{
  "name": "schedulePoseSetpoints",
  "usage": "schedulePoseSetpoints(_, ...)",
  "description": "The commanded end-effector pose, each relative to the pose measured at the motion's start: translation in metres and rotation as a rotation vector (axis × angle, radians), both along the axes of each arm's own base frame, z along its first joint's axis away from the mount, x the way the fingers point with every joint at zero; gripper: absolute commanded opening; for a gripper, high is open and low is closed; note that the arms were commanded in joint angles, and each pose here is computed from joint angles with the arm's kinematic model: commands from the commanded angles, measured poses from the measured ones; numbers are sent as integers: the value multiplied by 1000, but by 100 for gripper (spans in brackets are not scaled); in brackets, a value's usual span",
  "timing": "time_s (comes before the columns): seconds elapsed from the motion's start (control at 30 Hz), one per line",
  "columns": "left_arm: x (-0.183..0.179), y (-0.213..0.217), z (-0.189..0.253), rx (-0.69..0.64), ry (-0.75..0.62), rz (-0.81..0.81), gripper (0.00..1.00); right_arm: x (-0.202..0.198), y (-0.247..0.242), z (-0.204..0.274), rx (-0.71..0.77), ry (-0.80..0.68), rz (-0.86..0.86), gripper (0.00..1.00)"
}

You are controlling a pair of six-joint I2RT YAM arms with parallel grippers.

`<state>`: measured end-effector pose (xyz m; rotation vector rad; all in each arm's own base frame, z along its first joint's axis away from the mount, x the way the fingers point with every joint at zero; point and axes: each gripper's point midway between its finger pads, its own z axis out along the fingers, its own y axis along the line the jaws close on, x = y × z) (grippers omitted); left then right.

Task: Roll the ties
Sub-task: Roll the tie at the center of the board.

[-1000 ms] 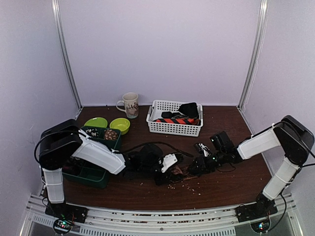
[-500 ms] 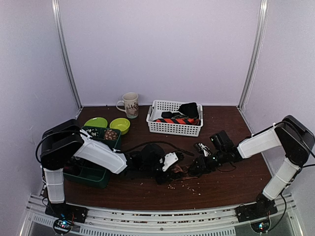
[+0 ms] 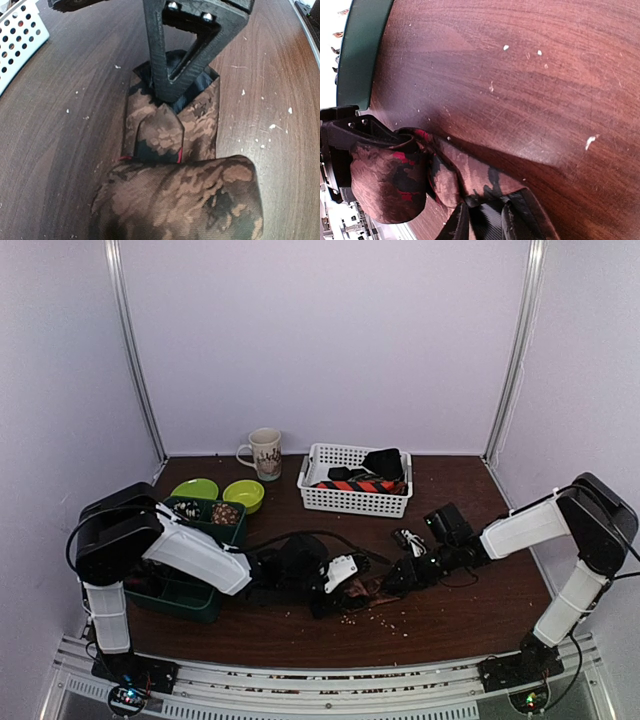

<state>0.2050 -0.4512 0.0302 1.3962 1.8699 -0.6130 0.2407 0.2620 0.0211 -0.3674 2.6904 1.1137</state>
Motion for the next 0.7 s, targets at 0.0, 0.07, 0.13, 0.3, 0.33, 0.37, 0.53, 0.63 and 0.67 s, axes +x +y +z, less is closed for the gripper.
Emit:
schedulePoseSetpoints(0.0, -15, 43, -39, 185, 71, -10, 38, -24, -49, -57, -276, 116, -68, 24)
schedulePoseSetpoints(0.07, -14, 46, -41, 197, 67, 0, 39, -23, -50, -57, -279, 116, -69, 24)
schedulePoseSetpoints(0.13, -13, 48, -42, 204, 67, 10, 40, -24, -50, -58, -281, 120, -69, 24)
schedulePoseSetpoints(0.3, -11, 53, -45, 216, 70, 30, 44, -24, -51, -58, -285, 119, -71, 24)
schedulePoseSetpoints(0.33, -11, 54, -44, 213, 67, 34, 44, -24, -51, -58, -285, 120, -71, 24)
schedulePoseSetpoints(0.37, -10, 54, -43, 211, 63, 43, 44, -24, -51, -58, -284, 120, -71, 24)
schedulePoseSetpoints(0.53, -6, 58, -31, 172, 48, 65, 42, -24, -51, -59, -288, 121, -72, 24)
schedulePoseSetpoints(0.63, -7, 58, -30, 174, 45, 54, 36, -23, -49, -57, -281, 119, -66, 24)
schedulePoseSetpoints(0.67, -6, 56, -30, 176, 45, 51, 35, -22, -47, -55, -270, 113, -65, 24)
